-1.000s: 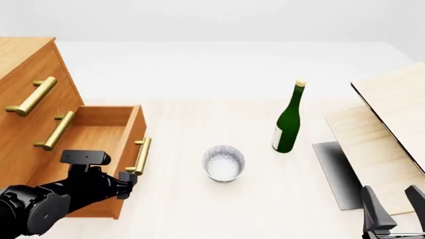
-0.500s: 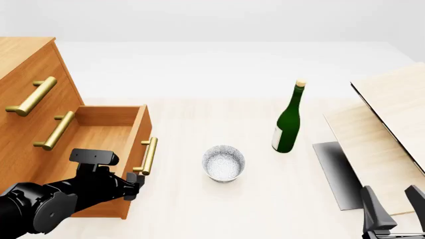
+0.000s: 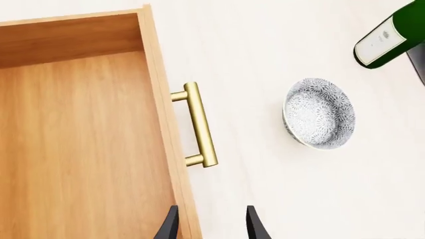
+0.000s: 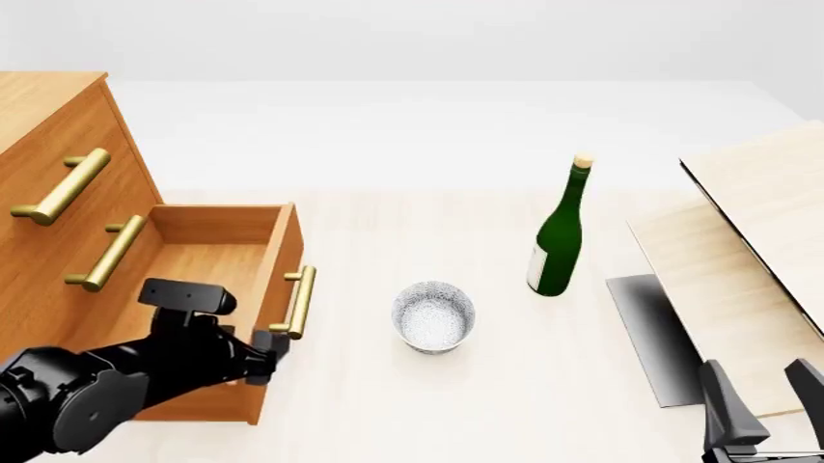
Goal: Put the bowl in the bottom drawer of the cabinet and close it.
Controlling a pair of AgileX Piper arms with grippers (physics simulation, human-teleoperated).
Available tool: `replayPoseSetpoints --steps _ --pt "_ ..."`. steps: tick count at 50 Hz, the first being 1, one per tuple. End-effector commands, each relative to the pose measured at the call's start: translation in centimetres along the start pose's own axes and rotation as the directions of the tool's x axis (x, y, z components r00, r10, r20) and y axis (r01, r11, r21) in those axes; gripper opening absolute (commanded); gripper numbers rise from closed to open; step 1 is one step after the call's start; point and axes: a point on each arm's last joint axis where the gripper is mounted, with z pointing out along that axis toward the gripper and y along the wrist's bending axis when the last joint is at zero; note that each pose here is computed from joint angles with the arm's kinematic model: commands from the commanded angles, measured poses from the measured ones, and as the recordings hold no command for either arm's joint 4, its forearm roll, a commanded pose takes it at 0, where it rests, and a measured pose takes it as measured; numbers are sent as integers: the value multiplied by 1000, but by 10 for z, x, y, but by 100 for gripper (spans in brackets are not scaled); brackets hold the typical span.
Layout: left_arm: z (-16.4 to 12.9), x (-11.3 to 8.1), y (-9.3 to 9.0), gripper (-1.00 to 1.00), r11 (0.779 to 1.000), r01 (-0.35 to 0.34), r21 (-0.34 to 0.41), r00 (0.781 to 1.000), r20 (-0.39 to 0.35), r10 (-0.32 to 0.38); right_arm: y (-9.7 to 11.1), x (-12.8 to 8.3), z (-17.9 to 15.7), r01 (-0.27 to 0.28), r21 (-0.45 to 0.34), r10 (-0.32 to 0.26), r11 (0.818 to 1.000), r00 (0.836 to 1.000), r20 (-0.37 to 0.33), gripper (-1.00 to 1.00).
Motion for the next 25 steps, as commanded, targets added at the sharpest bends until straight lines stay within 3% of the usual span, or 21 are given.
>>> replayPoseSetpoints --steps 1,6,25 --pt "-8 -3 2 100 999 -33 -1 999 39 33 0 -1 0 -5 4 5 1000 1000 7 100" --pt "-22 -7 9 100 997 -70 -30 993 96 72 0 -1 0 -5 4 5 1000 1000 8 100" --pt "-53 -11 9 100 995 -91 -33 977 191 96 0 -1 0 -5 4 5 1000 1000 7 100"
